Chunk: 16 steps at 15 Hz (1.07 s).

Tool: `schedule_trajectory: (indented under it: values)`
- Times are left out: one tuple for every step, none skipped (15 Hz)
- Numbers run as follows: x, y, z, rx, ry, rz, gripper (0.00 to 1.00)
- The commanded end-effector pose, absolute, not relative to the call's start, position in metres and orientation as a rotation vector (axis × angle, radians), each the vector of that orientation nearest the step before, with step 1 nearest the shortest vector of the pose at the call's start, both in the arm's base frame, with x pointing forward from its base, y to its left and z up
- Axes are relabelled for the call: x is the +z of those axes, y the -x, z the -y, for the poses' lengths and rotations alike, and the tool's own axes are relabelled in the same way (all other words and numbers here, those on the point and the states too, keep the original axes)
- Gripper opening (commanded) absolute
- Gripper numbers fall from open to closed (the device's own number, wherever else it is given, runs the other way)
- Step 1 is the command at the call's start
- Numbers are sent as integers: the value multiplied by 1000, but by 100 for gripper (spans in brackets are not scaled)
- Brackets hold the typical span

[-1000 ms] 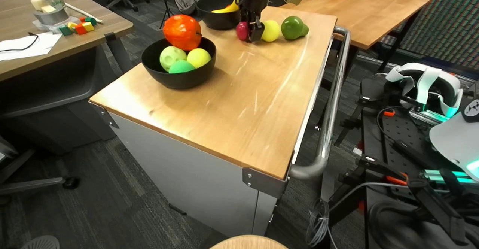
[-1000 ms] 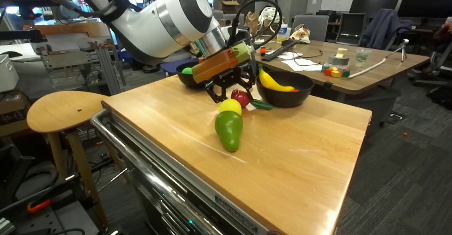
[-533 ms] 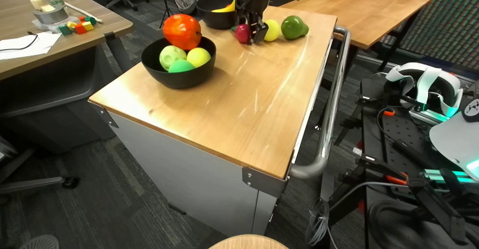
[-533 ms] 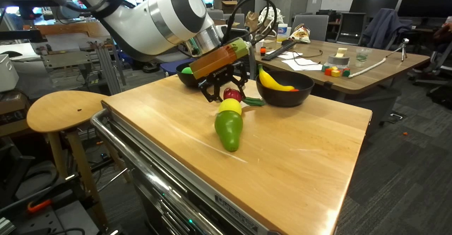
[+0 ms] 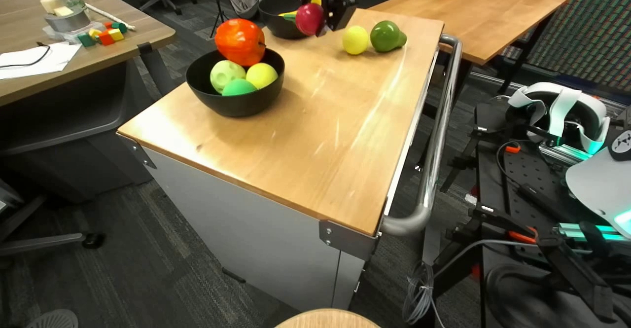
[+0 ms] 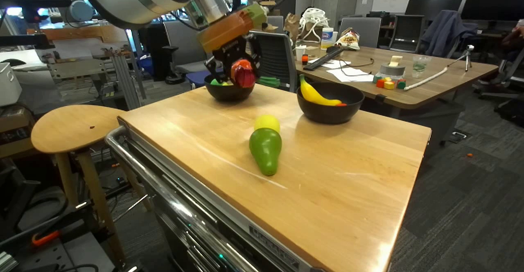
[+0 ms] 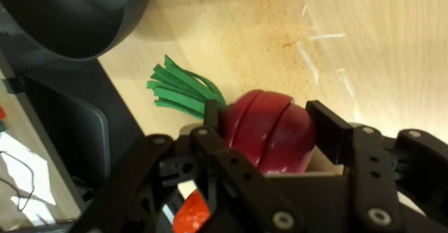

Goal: Put the fruits and vegetables in the left bowl then put the remaining fruits and vegetables in the right bowl

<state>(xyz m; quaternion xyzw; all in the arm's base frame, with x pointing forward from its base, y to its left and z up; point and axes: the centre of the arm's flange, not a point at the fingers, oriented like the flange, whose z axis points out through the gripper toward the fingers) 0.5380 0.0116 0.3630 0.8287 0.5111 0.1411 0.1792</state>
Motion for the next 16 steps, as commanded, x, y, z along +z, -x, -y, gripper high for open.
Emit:
schedule_trajectory:
  values:
    - [437,-556,-13,542,-2373,-1319,38]
    - [453,-567,-10,570,-2394,-1274,38]
    - [467,-579,-5,583,-2418,-1231,38]
    - [481,-596,4,594,-2441,-1186,38]
    - [493,-611,11,587,-2464,-1162,38]
    - [503,-633,21,554,-2493,-1138,38]
    - [507,-648,30,509,-2525,-1119,38]
    - [507,-661,39,441,-2562,-1093,38]
    - [502,-674,48,363,-2594,-1077,38]
    - [495,-684,56,281,-2624,-1068,38]
    - [483,-694,65,199,-2643,-1041,38]
    - [473,-704,72,120,-2666,-1018,38]
    - [462,-713,80,65,-2680,-992,38]
    - [453,-723,87,39,-2687,-974,38]
    - [446,-732,92,19,-2695,-964,38]
    - [441,-742,97,10,-2696,-952,38]
